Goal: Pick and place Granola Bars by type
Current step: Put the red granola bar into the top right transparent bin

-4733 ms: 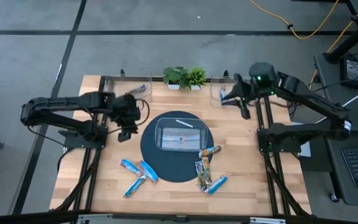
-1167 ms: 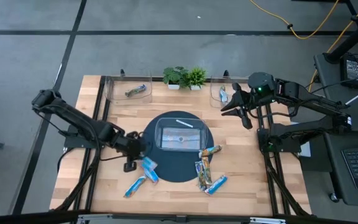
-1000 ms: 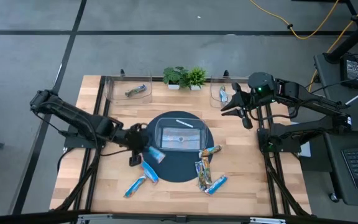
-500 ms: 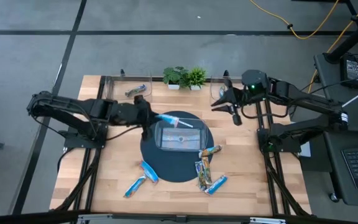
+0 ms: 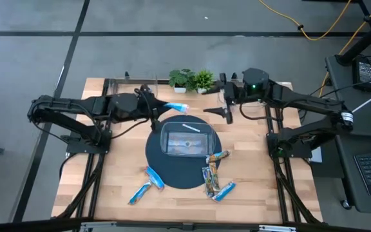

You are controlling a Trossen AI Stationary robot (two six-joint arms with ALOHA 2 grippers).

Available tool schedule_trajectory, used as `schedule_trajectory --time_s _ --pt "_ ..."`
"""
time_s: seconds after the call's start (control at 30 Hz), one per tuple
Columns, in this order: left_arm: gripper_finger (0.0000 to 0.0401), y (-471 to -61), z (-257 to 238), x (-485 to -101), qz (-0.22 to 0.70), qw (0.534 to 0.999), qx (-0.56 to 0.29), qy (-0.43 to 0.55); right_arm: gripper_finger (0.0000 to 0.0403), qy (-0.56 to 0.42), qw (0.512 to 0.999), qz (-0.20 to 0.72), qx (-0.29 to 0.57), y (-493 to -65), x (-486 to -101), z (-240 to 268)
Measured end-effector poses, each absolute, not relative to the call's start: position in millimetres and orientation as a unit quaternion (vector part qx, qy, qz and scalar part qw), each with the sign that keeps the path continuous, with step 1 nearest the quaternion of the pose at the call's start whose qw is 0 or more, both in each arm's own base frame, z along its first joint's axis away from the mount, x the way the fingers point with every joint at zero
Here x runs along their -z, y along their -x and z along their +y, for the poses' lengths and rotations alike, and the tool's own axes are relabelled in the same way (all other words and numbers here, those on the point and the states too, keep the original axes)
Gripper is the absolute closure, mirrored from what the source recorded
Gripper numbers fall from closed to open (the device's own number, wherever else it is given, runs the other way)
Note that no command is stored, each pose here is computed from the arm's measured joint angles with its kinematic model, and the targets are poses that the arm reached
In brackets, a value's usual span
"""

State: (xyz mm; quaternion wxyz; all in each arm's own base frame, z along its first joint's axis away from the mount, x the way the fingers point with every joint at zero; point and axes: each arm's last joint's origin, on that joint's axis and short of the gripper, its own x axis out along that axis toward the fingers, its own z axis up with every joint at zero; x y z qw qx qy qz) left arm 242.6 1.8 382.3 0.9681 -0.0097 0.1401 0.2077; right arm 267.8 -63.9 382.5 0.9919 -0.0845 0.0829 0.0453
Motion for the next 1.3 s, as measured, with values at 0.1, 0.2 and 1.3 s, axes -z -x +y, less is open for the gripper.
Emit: schedule_trajectory --time_s 0.1,0.2,1.3 --pt "0.0369 -243.9 5.4 -387.0 0.118 0.97 -0.213 0.001 0.0072 0.085 0.995 0.041 -0.041 -277.9 -385.7 -66.5" --pt "0.0368 -244.5 7.9 -390.0 0.105 0.971 -0.216 -0.007 0.0071 0.085 0.995 0.017 -0.044 -286.7 -385.5 -65.7" --pt "0.037 -270.3 17.5 -390.1 0.054 0.977 -0.205 -0.032 0.0078 0.09 0.994 -0.052 -0.036 -306.1 -388.8 -51.3"
